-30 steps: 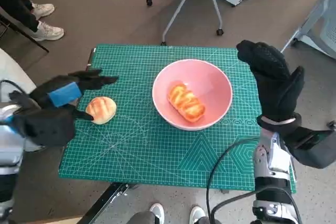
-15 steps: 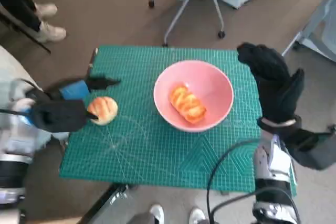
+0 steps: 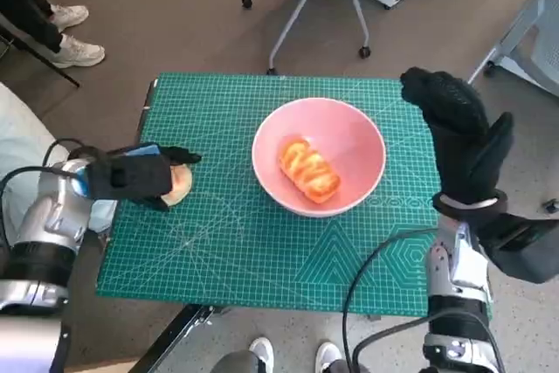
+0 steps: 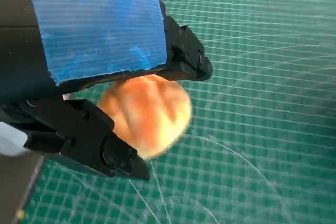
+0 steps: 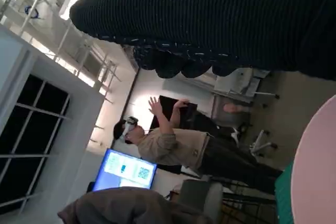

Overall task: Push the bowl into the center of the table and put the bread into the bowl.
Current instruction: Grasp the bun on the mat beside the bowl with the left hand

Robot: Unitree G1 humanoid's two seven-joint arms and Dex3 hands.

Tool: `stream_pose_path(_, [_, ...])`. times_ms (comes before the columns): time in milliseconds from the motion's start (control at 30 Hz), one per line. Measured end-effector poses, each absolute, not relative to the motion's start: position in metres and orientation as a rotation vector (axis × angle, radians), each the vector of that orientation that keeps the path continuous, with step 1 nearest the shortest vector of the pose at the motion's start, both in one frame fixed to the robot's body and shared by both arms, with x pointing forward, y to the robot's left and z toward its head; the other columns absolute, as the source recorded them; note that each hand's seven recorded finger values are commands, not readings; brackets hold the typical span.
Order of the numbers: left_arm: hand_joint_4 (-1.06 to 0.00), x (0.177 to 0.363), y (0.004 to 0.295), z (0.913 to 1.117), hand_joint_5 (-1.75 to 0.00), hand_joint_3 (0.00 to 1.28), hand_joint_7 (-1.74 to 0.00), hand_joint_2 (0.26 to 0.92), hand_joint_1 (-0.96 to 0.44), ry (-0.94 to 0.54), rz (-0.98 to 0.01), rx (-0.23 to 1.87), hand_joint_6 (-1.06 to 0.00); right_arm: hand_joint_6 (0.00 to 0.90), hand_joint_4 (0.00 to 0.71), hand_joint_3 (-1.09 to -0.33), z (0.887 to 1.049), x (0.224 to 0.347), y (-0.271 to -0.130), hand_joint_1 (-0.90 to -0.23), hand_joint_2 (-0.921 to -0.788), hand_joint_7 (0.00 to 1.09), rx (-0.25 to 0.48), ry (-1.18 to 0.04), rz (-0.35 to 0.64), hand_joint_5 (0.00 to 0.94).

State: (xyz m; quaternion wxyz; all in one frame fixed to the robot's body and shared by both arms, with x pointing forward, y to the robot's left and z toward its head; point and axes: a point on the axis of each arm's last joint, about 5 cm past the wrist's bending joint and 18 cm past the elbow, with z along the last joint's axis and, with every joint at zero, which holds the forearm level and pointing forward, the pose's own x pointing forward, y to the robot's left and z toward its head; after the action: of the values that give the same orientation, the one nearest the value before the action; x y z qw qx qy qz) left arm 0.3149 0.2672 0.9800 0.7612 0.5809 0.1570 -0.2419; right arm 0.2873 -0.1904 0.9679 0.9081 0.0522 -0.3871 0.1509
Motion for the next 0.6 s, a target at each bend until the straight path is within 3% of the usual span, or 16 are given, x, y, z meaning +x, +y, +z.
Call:
stream_pose_path(167, [-0.8, 0.3182, 0.267, 0.977, -0.12, 0.04, -0.12, 0.901, 0.06, 0.356, -0.495, 1.323, -0.79, 0.132, 0.199, -0.733, 0.9688, 0.2865, -0.1901, -0.699, -0.921, 0.37, 0.106, -0.805, 0.308, 0.002])
stream_pose_path(267, [-0.71, 0.3186, 0.2677, 0.9752, -0.82, 0.09, -0.89, 0.914, 0.02, 0.36, -0.482, 1.335, -0.63, 0.133, 0.199, -0.733, 0.9695, 0.2863, -0.1902, -0.699, -0.921, 0.37, 0.106, -0.808, 0.306, 0.002])
stream_pose_path(333, [-0.69, 0.3185, 0.2677, 0.9737, -1.0, 0.1, -1.06, 0.917, 0.01, 0.359, -0.48, 1.353, -0.6, 0.133, 0.199, -0.733, 0.9693, 0.286, -0.1905, -0.699, -0.921, 0.37, 0.106, -0.809, 0.304, 0.002])
stream_pose_path(433, [-0.67, 0.3184, 0.2668, 0.9736, -1.13, 0.1, -1.16, 0.919, 0.0, 0.34, -0.483, 1.366, -0.59, 0.133, 0.199, -0.733, 0.9687, 0.2855, -0.1908, -0.701, -0.921, 0.37, 0.105, -0.806, 0.303, 0.002])
stream_pose_path(600, [-0.67, 0.3178, 0.2653, 0.98, -1.17, 0.09, -1.2, 0.92, 0.0, 0.278, -0.5, 1.376, -0.6, 0.133, 0.199, -0.734, 0.9679, 0.2853, -0.1911, -0.703, -0.921, 0.37, 0.107, -0.8, 0.303, 0.002])
